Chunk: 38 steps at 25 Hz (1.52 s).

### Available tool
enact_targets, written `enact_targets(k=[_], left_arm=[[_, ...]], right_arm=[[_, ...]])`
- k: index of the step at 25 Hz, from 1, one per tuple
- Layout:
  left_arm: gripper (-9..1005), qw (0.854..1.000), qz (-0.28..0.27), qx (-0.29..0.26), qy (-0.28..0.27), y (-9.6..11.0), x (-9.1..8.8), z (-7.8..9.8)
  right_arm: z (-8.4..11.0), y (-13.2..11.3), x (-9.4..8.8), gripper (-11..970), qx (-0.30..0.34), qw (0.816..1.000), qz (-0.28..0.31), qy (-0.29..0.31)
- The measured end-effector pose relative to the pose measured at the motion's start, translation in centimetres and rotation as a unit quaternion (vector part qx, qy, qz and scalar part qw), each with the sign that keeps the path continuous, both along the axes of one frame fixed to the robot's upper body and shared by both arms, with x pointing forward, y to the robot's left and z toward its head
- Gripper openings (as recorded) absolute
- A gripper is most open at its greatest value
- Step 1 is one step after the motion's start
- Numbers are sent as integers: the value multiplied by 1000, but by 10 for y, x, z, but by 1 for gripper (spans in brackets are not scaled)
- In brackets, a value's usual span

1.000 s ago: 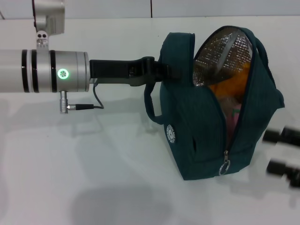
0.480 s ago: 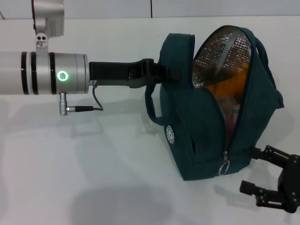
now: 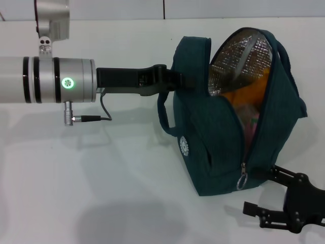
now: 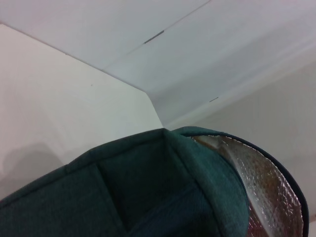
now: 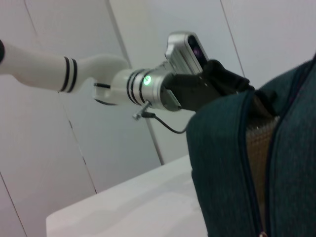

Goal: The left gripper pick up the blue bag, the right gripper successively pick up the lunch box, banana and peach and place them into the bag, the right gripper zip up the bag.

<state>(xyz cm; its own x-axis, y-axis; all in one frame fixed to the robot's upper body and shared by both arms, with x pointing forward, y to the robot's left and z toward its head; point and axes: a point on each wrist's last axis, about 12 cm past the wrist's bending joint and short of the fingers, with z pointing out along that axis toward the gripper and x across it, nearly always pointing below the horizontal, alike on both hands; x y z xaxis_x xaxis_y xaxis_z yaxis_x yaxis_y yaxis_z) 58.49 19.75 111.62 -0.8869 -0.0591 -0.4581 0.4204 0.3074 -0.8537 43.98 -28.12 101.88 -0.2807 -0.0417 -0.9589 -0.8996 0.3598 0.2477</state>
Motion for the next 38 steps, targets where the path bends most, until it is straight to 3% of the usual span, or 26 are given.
enact_targets(k=[12, 34, 38], left_arm=[[96, 1000, -1, -1, -1, -1, 0, 0], [98, 1000, -1, -7, -2, -1, -1, -1], [98, 1000, -1, -7, -2, -1, -1, -1]], right_arm=[[-2, 21, 10, 877, -12, 999, 45, 8], [-4, 11, 6, 868, -6, 1000, 2, 17], [-5, 10, 7, 727, -8, 1000, 0, 17]])
